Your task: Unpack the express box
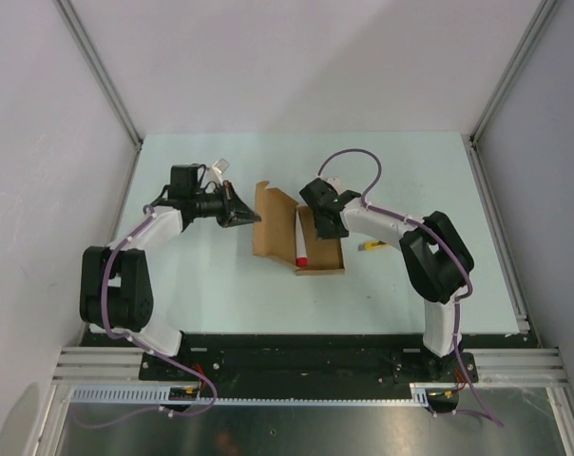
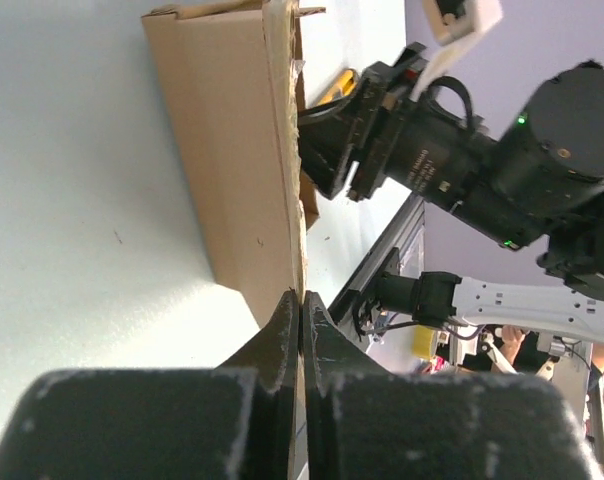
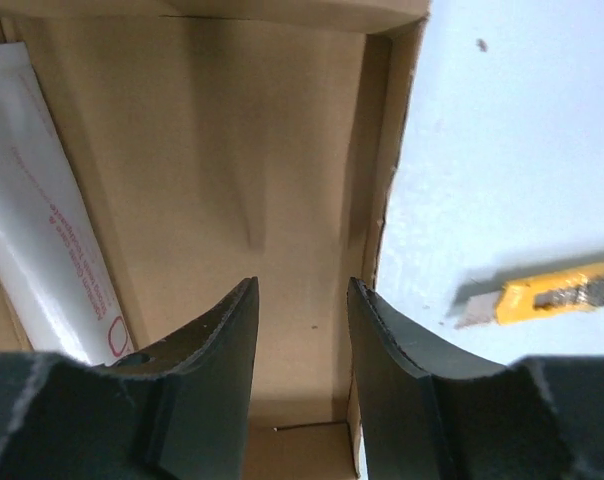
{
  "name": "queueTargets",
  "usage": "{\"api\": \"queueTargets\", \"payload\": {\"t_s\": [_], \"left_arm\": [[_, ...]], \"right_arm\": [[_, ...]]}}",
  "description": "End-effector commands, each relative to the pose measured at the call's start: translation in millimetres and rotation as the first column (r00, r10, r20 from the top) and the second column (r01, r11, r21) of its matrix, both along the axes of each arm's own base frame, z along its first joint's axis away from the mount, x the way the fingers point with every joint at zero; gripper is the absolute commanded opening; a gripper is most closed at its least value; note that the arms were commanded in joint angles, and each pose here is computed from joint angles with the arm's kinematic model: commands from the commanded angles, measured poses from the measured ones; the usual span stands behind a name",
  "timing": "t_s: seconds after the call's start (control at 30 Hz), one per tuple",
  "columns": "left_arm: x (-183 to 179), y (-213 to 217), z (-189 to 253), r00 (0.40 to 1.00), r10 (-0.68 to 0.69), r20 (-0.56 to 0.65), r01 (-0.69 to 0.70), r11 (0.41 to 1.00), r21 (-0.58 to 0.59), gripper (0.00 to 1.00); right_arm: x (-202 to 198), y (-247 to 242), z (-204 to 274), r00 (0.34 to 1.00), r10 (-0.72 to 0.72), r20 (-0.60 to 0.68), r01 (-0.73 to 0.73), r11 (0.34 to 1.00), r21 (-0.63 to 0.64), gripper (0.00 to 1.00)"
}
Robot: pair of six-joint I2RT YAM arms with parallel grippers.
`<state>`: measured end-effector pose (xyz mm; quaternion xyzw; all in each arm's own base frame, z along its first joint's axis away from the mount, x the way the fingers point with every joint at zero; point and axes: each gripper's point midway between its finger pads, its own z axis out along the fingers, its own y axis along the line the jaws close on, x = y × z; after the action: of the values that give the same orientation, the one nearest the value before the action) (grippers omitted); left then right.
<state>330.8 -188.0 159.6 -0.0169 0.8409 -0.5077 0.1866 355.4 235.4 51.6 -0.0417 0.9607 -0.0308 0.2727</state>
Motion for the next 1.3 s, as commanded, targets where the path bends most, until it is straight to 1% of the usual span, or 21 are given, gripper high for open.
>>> {"api": "queueTargets", "payload": {"t_s": [0.0,0.13,0.3,0.57,0.67,0.8,0.9,1.03,1.13,1.17,1.27], "left_arm": [[0,-5,33,0.997,-0.03,0.077,0.034,0.998,-0.052,0.0],[0,-10,22,0.999,-0.032,-0.002,0.032,0.997,-0.071,0.0],[1,-14,26,0.999,-0.032,-0.005,0.031,0.997,-0.07,0.0],[7,-16,31,1.0,-0.011,-0.002,0.011,0.998,-0.064,0.0],[7,-16,29,1.0,-0.01,-0.008,0.01,0.998,-0.062,0.0],[6,-17,26,1.0,-0.011,-0.017,0.01,0.998,-0.058,0.0],[7,-17,25,1.0,-0.01,-0.014,0.009,0.998,-0.057,0.0],[6,-18,23,1.0,-0.016,-0.024,0.015,0.998,-0.06,0.0],[7,-18,23,1.0,-0.015,-0.023,0.014,0.998,-0.059,0.0],[6,-18,24,1.0,-0.015,-0.023,0.014,0.998,-0.059,0.0],[7,-18,23,1.0,-0.016,-0.021,0.014,0.998,-0.058,0.0]], "right_arm": [[12,27,-2,0.999,0.036,0.027,-0.039,0.992,0.117,0.45],[18,44,16,0.995,0.064,0.071,-0.077,0.977,0.201,0.45],[20,68,33,0.989,0.112,0.098,-0.137,0.941,0.309,0.46],[11,90,33,0.974,0.206,0.095,-0.226,0.904,0.362,0.47],[9,97,36,0.967,0.229,0.112,-0.254,0.896,0.365,0.52],[5,102,30,0.964,0.249,0.096,-0.267,0.887,0.376,0.58],[3,104,26,0.961,0.262,0.09,-0.276,0.887,0.371,0.59],[2,103,16,0.961,0.266,0.07,-0.273,0.892,0.361,0.56],[-1,103,6,0.963,0.265,0.046,-0.264,0.897,0.355,0.5],[-4,105,3,0.961,0.274,0.041,-0.271,0.896,0.351,0.42],[-8,105,-8,0.96,0.278,0.022,-0.27,0.906,0.327,0.41]]}}
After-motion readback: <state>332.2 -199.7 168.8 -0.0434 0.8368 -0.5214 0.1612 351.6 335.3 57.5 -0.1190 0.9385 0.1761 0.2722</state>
